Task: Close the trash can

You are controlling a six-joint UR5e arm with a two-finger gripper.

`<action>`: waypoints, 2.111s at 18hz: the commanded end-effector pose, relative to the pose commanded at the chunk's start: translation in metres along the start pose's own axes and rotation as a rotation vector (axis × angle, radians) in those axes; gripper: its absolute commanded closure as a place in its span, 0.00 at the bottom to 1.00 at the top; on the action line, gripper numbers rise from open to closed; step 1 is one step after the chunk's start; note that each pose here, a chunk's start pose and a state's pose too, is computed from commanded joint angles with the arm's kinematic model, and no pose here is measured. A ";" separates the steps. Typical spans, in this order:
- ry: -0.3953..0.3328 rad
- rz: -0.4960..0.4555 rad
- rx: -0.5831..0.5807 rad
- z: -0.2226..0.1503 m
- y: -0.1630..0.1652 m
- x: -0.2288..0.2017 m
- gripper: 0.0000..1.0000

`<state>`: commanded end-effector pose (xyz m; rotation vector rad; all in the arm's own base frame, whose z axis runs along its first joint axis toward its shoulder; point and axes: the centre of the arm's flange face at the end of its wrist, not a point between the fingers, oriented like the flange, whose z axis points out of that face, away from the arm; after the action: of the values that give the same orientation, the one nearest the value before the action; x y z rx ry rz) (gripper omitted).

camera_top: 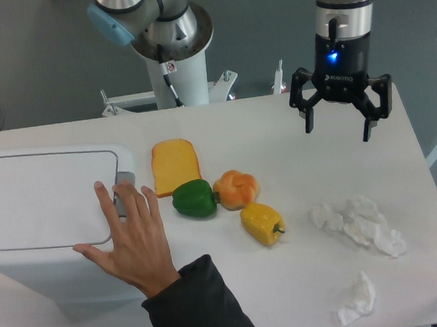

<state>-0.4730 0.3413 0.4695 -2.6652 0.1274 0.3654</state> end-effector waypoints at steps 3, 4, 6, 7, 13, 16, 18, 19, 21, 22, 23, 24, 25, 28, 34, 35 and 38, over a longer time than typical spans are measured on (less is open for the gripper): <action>-0.001 0.002 0.001 -0.001 -0.001 0.001 0.00; 0.001 0.003 0.001 0.000 -0.001 0.001 0.00; 0.002 0.004 0.001 0.001 -0.002 0.001 0.00; 0.002 0.004 0.000 0.001 -0.003 0.002 0.00; 0.001 0.007 0.001 0.001 -0.004 0.002 0.00; 0.001 0.007 0.001 0.001 -0.004 0.002 0.00; 0.001 0.007 0.001 0.001 -0.004 0.002 0.00; 0.003 0.007 0.001 0.002 -0.003 0.002 0.00; 0.003 0.005 0.001 0.002 -0.003 0.002 0.00; 0.001 0.006 0.001 0.002 -0.003 0.002 0.00; 0.003 0.007 0.001 0.003 -0.003 0.002 0.00; 0.003 0.007 0.001 0.003 -0.003 0.002 0.00; 0.003 0.007 0.001 0.003 -0.003 0.001 0.00; 0.005 0.006 0.000 0.004 -0.003 0.001 0.00; 0.005 0.006 0.002 0.003 -0.003 0.002 0.00; 0.003 0.005 0.002 0.003 -0.003 0.002 0.00; 0.003 0.005 0.002 0.003 -0.003 0.002 0.00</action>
<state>-0.4714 0.3453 0.4682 -2.6639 0.1356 0.3625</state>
